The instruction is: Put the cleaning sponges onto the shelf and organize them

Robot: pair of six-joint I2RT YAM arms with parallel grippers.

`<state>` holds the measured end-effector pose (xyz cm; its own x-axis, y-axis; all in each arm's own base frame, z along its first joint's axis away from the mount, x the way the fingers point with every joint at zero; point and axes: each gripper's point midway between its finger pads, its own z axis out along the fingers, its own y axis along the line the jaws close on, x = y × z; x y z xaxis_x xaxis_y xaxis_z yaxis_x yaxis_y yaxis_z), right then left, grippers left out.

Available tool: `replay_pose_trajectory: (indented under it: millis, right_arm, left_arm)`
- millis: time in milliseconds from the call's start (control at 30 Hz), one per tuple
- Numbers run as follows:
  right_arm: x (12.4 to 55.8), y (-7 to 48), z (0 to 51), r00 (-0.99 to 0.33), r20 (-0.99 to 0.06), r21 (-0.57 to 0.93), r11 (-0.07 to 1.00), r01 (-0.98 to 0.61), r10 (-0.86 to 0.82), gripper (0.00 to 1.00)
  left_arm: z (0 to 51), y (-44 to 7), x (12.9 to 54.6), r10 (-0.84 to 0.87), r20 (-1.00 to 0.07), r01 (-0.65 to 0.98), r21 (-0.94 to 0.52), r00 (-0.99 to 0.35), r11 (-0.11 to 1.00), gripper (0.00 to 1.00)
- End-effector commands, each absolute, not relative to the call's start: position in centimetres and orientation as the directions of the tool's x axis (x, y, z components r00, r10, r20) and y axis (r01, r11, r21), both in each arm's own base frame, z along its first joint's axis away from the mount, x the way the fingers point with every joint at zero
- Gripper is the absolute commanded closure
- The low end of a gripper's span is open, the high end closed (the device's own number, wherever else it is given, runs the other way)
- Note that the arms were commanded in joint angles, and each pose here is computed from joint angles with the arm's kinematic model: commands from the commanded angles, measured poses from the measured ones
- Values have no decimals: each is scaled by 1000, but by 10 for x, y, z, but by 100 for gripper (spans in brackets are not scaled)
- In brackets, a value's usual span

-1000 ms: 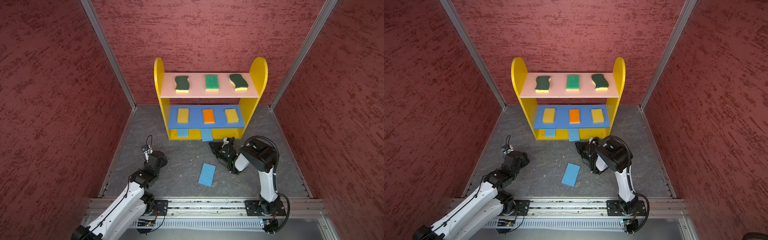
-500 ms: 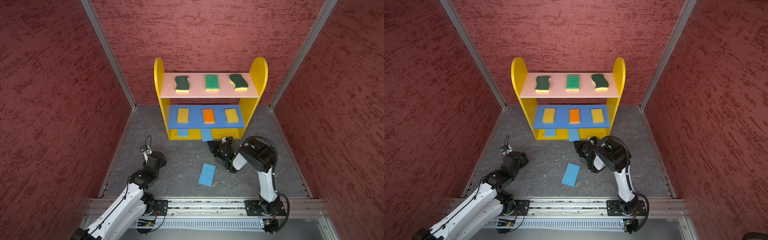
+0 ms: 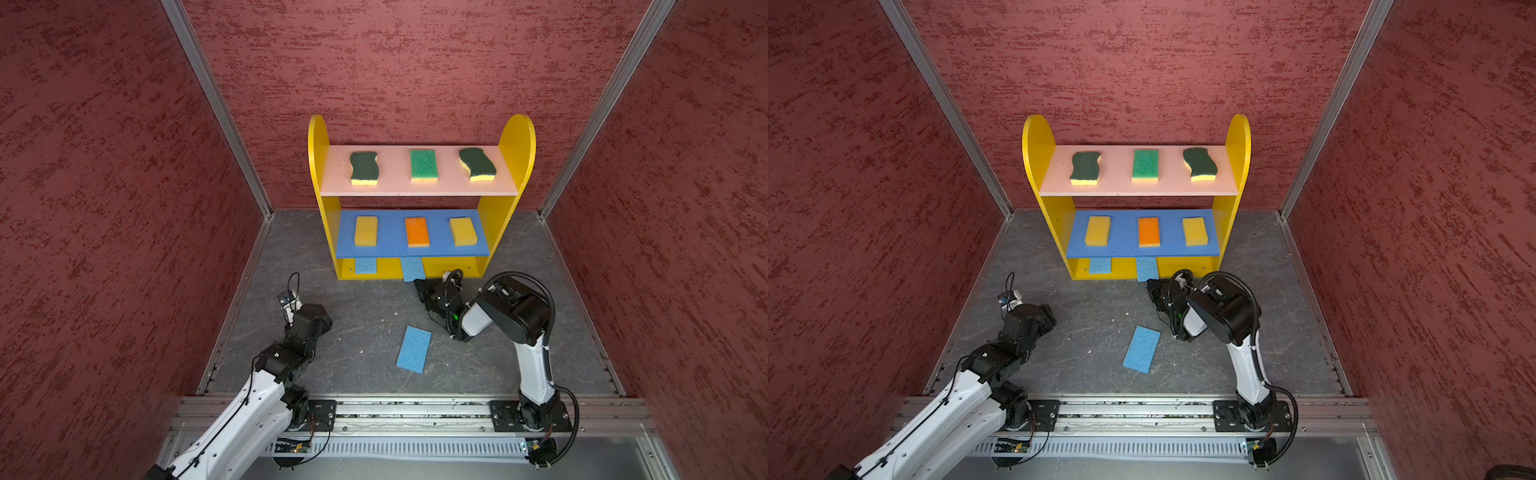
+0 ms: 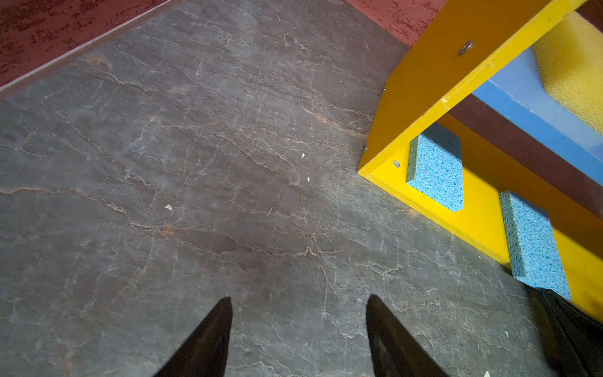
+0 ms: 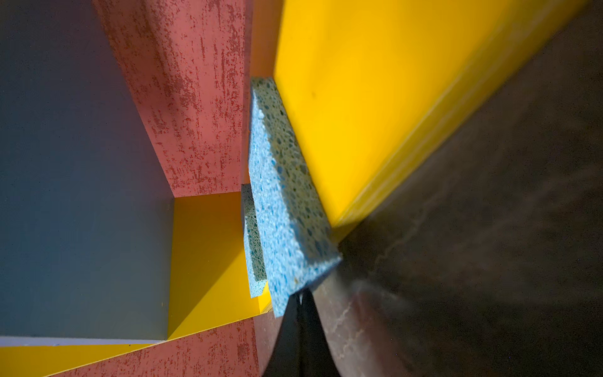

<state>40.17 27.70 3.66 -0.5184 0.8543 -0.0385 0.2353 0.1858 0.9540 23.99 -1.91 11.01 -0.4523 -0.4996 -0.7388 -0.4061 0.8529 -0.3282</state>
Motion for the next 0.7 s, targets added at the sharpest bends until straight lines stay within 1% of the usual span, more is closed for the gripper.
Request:
replay_pose_trajectory:
  millis: [0, 667]
  right_arm:
    - [401, 279, 20, -504, -16, 943, 180, 279, 863, 100]
    - [401, 280, 4, -488, -14, 938, 180, 295, 873, 100]
  left_arm:
    - [107, -16, 237, -499, -741, -418, -319, -450, 851, 34]
    - [106, -17, 238, -505, -737, -419, -325, -449, 848, 34]
